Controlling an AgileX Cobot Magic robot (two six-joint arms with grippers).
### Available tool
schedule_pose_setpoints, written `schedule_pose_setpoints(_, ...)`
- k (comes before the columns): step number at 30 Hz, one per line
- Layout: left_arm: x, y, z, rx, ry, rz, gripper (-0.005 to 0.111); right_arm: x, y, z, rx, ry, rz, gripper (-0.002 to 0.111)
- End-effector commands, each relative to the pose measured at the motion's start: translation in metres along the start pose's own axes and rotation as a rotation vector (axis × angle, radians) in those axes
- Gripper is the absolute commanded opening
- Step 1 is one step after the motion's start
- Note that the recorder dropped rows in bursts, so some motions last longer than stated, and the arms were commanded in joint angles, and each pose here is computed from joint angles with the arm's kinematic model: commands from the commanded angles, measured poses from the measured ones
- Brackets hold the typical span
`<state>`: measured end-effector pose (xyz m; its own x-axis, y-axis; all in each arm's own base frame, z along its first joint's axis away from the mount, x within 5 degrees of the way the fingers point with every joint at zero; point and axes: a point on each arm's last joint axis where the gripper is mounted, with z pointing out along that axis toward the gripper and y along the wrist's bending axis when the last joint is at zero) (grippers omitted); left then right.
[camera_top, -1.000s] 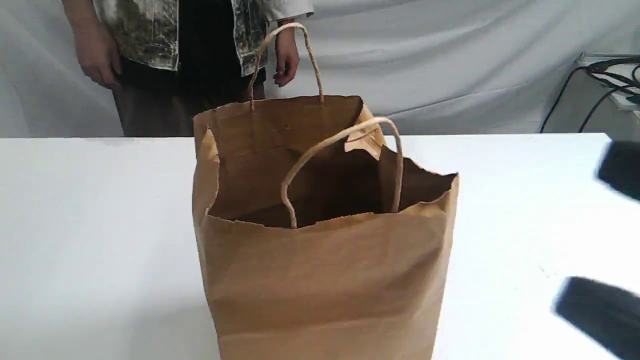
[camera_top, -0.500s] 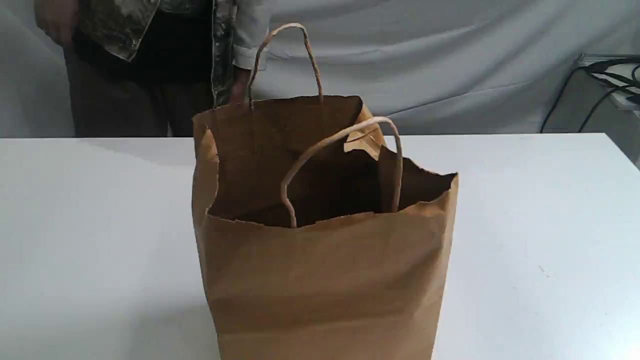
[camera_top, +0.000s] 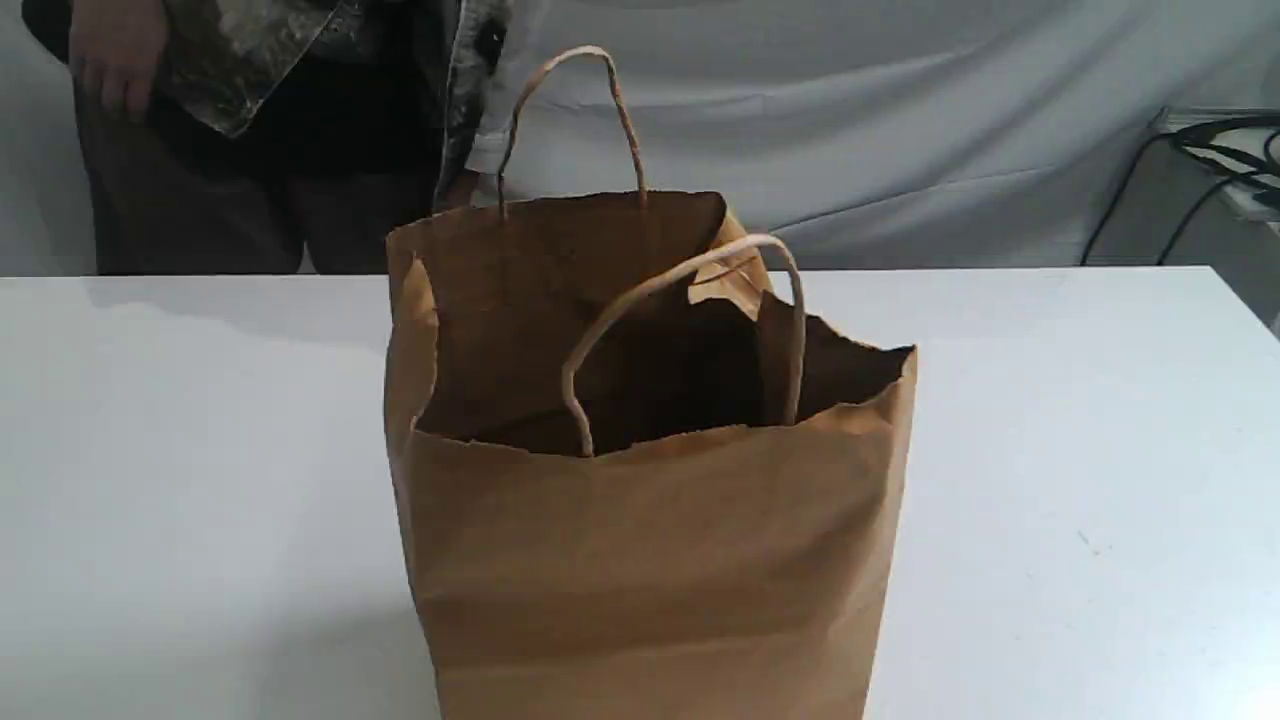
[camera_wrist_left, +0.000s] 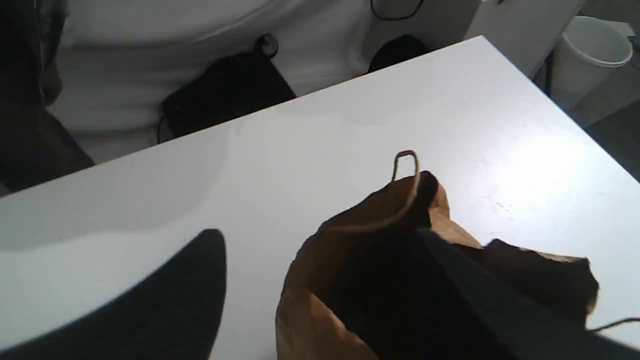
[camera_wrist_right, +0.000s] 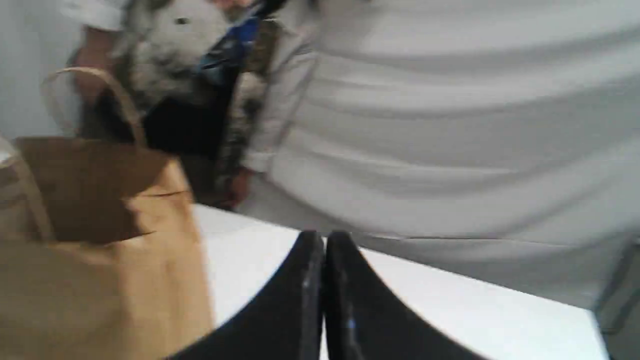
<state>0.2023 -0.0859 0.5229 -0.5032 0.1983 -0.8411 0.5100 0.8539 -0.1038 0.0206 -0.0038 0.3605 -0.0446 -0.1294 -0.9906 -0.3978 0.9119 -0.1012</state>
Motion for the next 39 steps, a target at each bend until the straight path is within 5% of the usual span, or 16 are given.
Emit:
schedule_pose_setpoints(1,0.015,-0.014,-0.042,0.016,-0.078,0.082,0.055,0.0,0.014,-0.003,-0.158,-0.005,-0.054,0.0)
schedule_pose_setpoints(12,0.118,-0.046,-0.173,-0.104,-0.326,0.253,0.055,0.002,0.016,-0.003,-0.177,0.012,-0.095,0.0)
schedule_pose_setpoints(25,0.292,-0.066,-0.301,-0.35,-0.823,0.238,0.045,-0.006,0.015,0.003,-0.144,-0.136,-0.089,0.0)
schedule_pose_setpoints(32,0.301,-0.066,-0.311,-0.375,-0.866,0.217,0.045,0.026,0.021,0.029,-0.147,-0.152,0.039,0.0)
schedule_pose_setpoints(39,0.291,-0.057,-0.274,-0.358,-0.731,0.206,0.036,0.061,0.027,0.047,-0.154,-0.121,0.058,0.0)
